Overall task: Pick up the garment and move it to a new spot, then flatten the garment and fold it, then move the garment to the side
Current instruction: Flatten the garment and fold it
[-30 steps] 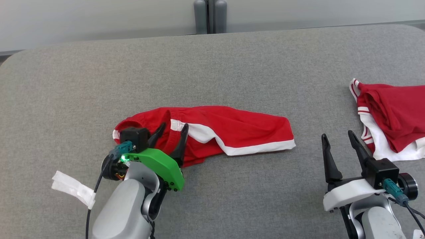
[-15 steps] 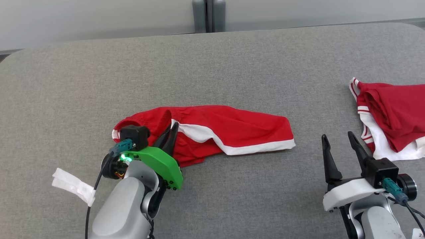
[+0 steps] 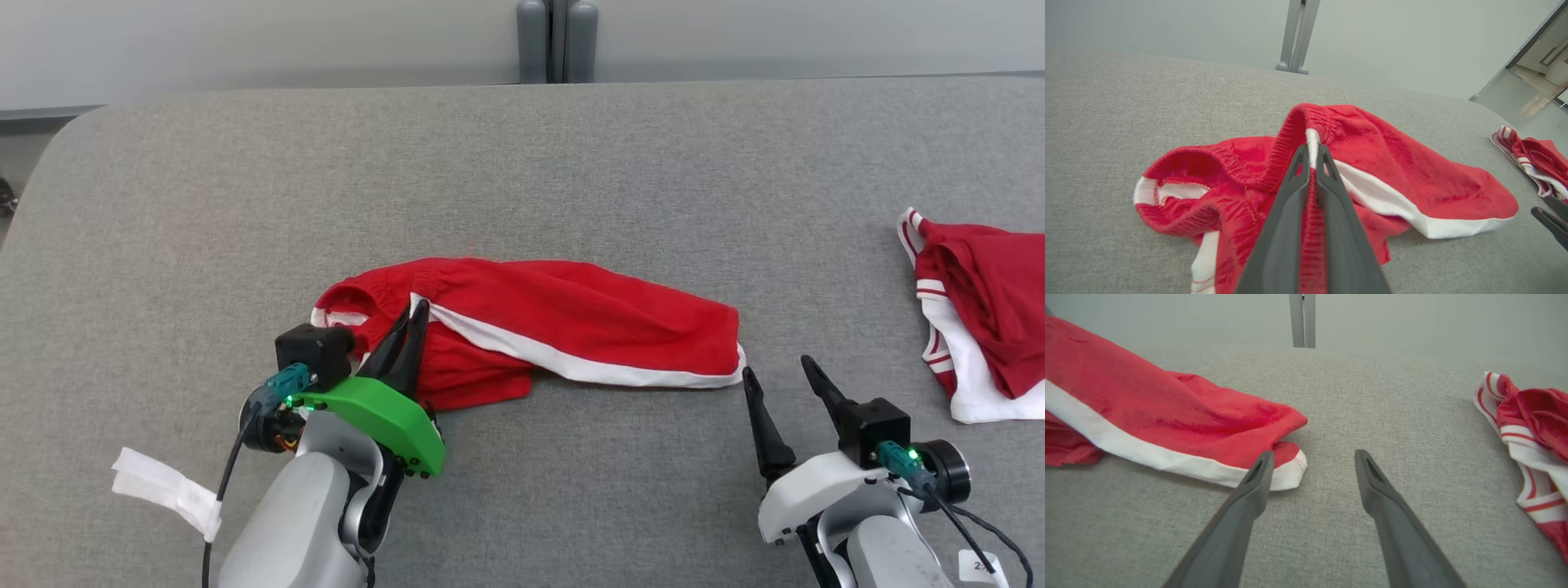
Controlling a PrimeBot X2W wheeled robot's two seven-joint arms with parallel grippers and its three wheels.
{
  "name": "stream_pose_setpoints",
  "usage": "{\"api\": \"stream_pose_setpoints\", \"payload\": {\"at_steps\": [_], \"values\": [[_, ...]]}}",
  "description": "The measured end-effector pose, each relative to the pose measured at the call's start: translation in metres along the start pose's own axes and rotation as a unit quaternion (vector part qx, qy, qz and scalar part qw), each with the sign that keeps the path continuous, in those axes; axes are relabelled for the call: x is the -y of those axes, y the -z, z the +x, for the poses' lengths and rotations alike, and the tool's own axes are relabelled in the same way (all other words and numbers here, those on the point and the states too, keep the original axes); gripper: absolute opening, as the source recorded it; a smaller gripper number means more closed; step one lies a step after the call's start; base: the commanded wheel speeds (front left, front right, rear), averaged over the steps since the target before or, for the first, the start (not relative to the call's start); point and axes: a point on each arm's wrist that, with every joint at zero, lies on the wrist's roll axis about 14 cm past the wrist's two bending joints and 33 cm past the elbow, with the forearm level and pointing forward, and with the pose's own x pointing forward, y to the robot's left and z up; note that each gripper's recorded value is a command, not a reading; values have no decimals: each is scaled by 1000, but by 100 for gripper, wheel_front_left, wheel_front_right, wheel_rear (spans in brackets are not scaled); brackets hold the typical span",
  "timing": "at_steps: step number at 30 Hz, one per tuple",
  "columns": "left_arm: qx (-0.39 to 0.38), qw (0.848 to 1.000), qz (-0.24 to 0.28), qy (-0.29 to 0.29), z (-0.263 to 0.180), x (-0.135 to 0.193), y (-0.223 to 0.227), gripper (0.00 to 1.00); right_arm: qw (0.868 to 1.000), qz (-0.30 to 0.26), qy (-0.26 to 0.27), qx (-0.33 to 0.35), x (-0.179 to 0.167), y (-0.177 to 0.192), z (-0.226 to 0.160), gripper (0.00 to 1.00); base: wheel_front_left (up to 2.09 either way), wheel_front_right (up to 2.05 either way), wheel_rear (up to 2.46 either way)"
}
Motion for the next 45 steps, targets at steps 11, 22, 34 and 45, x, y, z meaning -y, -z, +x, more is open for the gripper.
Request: {"api": "stream_pose_setpoints", "payload": {"at_steps": [11, 22, 34, 45], "values": [[16, 999, -3, -30, -16, -15, -6, 0, 998, -6, -32, -48, -19, 25, 17, 100, 0, 0, 0], [18, 999, -7, -38, -22, -18, -5, 0, 997, -13, -34, -73, -20, 37, 23, 100, 0, 0, 0], [19, 999, -6, -41, -24, -19, -5, 0, 995, -10, -42, -89, -26, 45, 25, 0, 0, 0, 0], [44, 997, 5, -56, -39, -25, -16, 0, 996, 78, -31, -33, -32, 11, 20, 0, 0, 0, 0]]}}
